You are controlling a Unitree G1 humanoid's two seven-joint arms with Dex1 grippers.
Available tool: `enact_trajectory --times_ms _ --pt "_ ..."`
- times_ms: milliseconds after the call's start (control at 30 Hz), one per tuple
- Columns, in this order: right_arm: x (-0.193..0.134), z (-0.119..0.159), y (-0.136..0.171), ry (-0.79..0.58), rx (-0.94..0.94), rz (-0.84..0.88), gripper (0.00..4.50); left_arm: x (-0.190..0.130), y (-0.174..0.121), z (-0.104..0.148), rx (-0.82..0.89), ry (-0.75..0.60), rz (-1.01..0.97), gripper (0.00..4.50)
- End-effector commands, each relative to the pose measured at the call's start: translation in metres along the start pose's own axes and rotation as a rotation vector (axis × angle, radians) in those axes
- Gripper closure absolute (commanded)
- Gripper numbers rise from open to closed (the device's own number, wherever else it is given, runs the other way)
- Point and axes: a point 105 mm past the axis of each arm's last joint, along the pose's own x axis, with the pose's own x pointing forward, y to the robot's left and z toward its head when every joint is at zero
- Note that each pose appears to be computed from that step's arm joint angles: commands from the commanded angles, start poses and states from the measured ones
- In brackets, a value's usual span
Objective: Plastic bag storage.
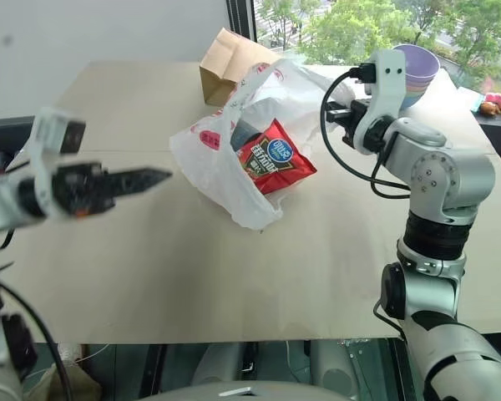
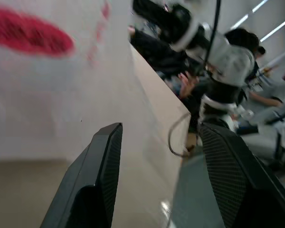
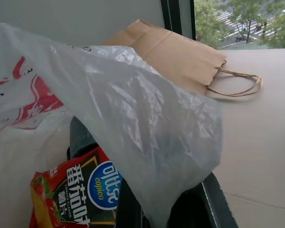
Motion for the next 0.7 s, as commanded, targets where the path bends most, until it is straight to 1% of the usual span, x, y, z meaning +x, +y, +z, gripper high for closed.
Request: enact_trajectory --times_ms 33,133,200,333,400,467,533,567,667,700 --pt "-0.008 0.008 0.0 -0.034 -0.021 -0.008 4.5 0.032 -0.008 -0.038 0.079 0.057 0.018 1.87" --pt "-0.01 0.007 -0.002 -0.025 -0.026 -0.021 4.5 0.062 0.002 -0.047 0.086 0.004 0.067 1.87" --pt "-0.011 0.008 -0.004 -0.023 -0.033 -0.033 4.5 0.08 0.011 -0.045 0.048 -0.06 0.095 1.87" --pt "-0.013 0.01 -0.006 -0.015 -0.049 -0.055 4.5 0.107 0.019 -0.04 -0.038 -0.137 0.087 1.87" --pt "-0.014 0.01 -0.007 -0.008 -0.06 -0.063 4.5 0.117 0.024 -0.039 -0.079 -0.154 0.095 1.87" --pt "-0.014 0.01 -0.007 -0.004 -0.066 -0.069 4.5 0.129 0.025 -0.034 -0.155 -0.199 0.067 1.87" --pt "-0.015 0.01 -0.007 0.001 -0.073 -0.074 4.5 0.138 0.031 -0.03 -0.203 -0.226 0.088 1.87" --pt "-0.015 0.01 -0.007 0.002 -0.076 -0.075 4.5 0.142 0.031 -0.024 -0.249 -0.27 0.076 1.87" --pt "-0.016 0.011 -0.006 0.004 -0.079 -0.08 4.5 0.154 0.022 -0.012 -0.358 -0.334 0.008 1.87" --pt "-0.016 0.01 -0.006 0.005 -0.079 -0.081 4.5 0.158 0.022 -0.008 -0.396 -0.361 0.012 1.87"
